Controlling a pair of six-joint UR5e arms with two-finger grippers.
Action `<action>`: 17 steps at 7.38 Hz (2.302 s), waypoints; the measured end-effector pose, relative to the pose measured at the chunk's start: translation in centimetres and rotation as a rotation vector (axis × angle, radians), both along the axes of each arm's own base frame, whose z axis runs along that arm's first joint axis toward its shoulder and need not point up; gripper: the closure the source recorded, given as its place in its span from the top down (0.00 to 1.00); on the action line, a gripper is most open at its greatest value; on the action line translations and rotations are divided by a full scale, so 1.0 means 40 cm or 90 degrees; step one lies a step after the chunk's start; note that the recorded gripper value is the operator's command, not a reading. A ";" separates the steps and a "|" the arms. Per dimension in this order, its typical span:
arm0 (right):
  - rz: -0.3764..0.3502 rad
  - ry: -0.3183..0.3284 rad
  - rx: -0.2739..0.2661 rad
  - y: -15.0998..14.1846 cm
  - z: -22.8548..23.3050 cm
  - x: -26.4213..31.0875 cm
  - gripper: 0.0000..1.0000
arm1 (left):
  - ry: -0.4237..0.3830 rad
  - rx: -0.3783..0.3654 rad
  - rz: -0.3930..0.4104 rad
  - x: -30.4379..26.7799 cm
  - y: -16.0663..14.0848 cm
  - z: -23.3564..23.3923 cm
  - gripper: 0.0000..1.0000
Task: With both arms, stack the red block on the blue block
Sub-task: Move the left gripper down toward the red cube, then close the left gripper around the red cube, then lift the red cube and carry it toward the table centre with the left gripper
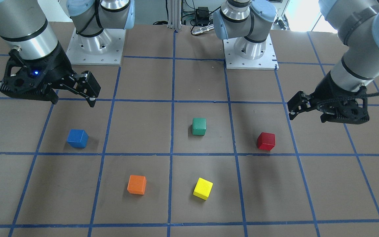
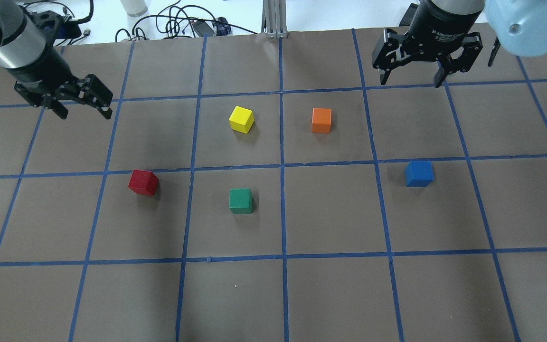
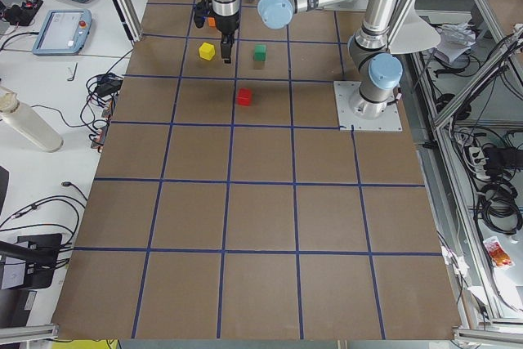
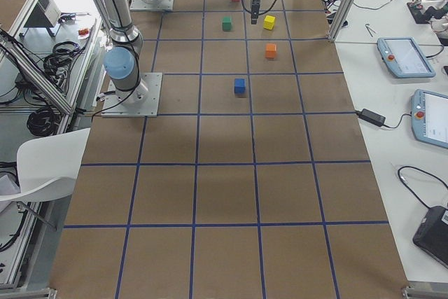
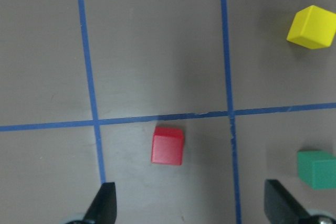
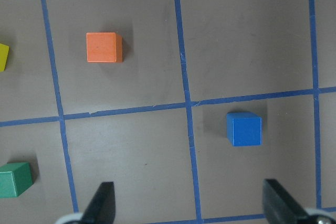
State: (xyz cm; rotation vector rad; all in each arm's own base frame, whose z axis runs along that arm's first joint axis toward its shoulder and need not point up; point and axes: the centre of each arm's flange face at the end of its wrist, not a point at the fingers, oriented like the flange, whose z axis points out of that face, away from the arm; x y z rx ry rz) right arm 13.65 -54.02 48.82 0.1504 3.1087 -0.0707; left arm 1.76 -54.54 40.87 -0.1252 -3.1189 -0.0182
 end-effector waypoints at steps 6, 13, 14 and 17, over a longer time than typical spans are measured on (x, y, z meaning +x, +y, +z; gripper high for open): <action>0.006 -0.002 -0.007 0.002 0.006 0.008 1.00 | 0.003 -0.021 -0.033 -0.050 0.118 -0.452 1.00; 0.004 -0.003 -0.012 -0.004 0.001 0.011 0.96 | -0.004 -0.019 -0.088 -0.091 0.083 -0.555 0.22; 0.004 -0.003 -0.012 -0.005 0.000 0.011 0.96 | -0.016 -0.026 -0.090 -0.088 0.072 -0.544 0.03; 0.004 -0.003 -0.017 -0.007 0.001 0.011 0.96 | -0.043 0.013 -0.092 -0.092 0.024 -0.413 0.00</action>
